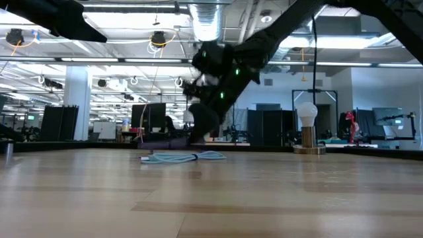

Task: Pick & Place USB Port
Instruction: Put the purple USB cable into the gray bin

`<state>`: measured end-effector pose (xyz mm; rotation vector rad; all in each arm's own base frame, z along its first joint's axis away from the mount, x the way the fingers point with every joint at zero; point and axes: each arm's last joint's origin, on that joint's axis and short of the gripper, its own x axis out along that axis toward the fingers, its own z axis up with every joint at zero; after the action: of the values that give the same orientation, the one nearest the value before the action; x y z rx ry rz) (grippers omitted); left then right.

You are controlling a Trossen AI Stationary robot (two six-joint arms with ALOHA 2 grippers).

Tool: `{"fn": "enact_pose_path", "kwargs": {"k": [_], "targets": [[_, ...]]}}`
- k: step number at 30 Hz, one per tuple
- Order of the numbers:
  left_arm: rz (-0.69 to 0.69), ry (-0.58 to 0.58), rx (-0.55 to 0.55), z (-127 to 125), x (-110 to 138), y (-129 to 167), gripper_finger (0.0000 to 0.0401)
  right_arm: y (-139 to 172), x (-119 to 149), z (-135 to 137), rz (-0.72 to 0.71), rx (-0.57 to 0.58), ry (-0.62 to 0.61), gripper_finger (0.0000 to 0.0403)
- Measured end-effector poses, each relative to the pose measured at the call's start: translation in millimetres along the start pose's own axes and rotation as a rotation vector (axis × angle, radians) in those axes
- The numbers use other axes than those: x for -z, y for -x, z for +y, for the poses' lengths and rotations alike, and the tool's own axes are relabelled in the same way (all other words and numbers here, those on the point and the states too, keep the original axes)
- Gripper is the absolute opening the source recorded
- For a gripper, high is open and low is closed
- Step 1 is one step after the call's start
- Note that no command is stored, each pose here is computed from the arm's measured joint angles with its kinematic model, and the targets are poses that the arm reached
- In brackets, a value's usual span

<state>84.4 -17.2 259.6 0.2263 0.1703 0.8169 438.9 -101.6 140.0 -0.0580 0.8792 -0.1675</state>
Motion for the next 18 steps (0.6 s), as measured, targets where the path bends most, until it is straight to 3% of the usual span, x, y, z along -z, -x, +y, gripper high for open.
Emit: {"fn": "enact_pose_path", "kwargs": {"k": [11, 18], "targets": [[0.0, 0.0, 0.0, 0.0, 0.0, 0.0, 0.0012, 71.2, -33.0, 24.1, -0.064, -0.028, 0.045, 0.0002], [0.0, 0.0, 0.0, 0.0, 0.0, 0.0, 0.0012, 113.0, -33.2, 19.2, 0.024, 0.15, 0.06, 0.0001]]}}
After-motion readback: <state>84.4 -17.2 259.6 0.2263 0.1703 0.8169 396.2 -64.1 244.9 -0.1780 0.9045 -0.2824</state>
